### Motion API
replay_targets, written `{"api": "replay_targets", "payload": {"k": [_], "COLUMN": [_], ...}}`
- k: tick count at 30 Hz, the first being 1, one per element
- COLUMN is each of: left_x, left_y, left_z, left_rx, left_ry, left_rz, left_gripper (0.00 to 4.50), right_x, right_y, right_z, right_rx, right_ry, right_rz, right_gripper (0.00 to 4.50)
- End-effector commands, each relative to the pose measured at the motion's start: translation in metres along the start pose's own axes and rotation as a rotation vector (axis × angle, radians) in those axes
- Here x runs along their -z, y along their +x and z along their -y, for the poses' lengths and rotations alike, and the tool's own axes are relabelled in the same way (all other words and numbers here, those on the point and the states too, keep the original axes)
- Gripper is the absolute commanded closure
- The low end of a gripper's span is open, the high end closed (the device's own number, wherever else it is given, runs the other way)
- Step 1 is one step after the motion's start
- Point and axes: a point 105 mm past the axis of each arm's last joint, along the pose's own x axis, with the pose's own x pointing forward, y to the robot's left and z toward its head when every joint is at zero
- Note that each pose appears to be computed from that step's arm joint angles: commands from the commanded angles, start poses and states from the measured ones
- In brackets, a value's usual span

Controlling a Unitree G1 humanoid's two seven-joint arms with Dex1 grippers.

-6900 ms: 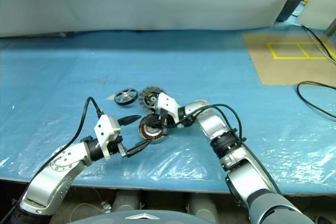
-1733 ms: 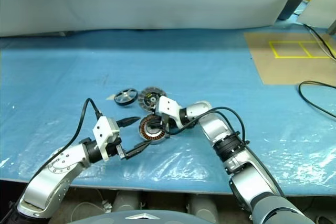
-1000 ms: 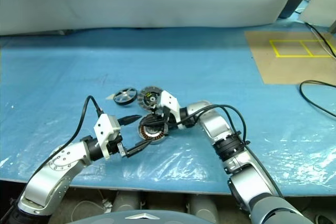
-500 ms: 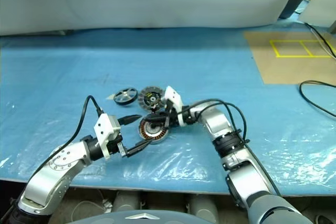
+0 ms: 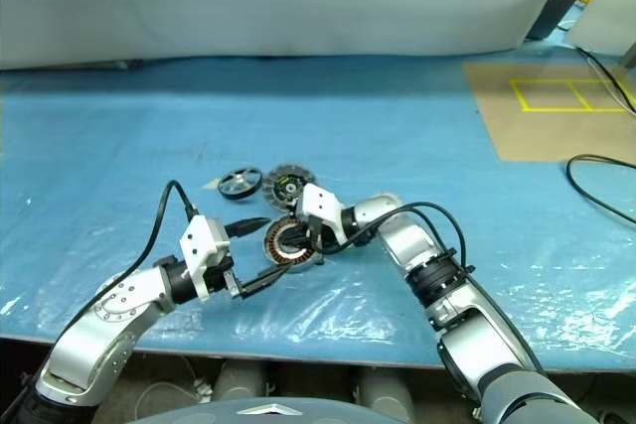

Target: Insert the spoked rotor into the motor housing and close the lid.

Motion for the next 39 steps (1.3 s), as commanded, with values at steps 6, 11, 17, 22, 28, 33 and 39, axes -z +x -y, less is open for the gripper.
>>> {"api": "replay_targets", "payload": {"k": [6,11,17,22,28,33,39], "left_x": [-0.012,-0.016,-0.019,-0.040,-0.046,-0.025,-0.041], "left_y": [-0.003,-0.021,-0.047,-0.053,-0.037,-0.019,0.017], "left_z": [-0.007,-0.041,-0.097,-0.128,-0.162,-0.196,-0.208], "left_rx": [-0.029,-0.148,-0.346,-0.282,-0.061,-0.014,0.065], "left_ry": [0.037,0.035,0.037,0.080,0.068,0.136,0.236], "left_rz": [0.037,0.037,-0.010,-0.071,-0.231,-0.458,-0.536], "left_gripper": [0.00,0.00,0.00,0.00,0.00,0.00,0.00], "right_x": [-0.033,-0.048,-0.046,-0.037,-0.025,-0.017,-0.005], "right_y": [-0.016,-0.029,-0.047,-0.057,-0.067,-0.071,-0.080], "right_z": [-0.007,-0.004,-0.002,-0.001,-0.003,-0.009,-0.015], "right_rx": [-0.094,-0.059,0.014,0.078,0.132,0.172,0.269], "right_ry": [0.167,0.087,0.038,0.071,0.104,0.132,0.180], "right_rz": [0.164,0.174,0.136,0.119,0.096,0.086,0.076], "right_gripper": [4.47,4.47,4.47,4.47,4.47,4.47,4.47]}}
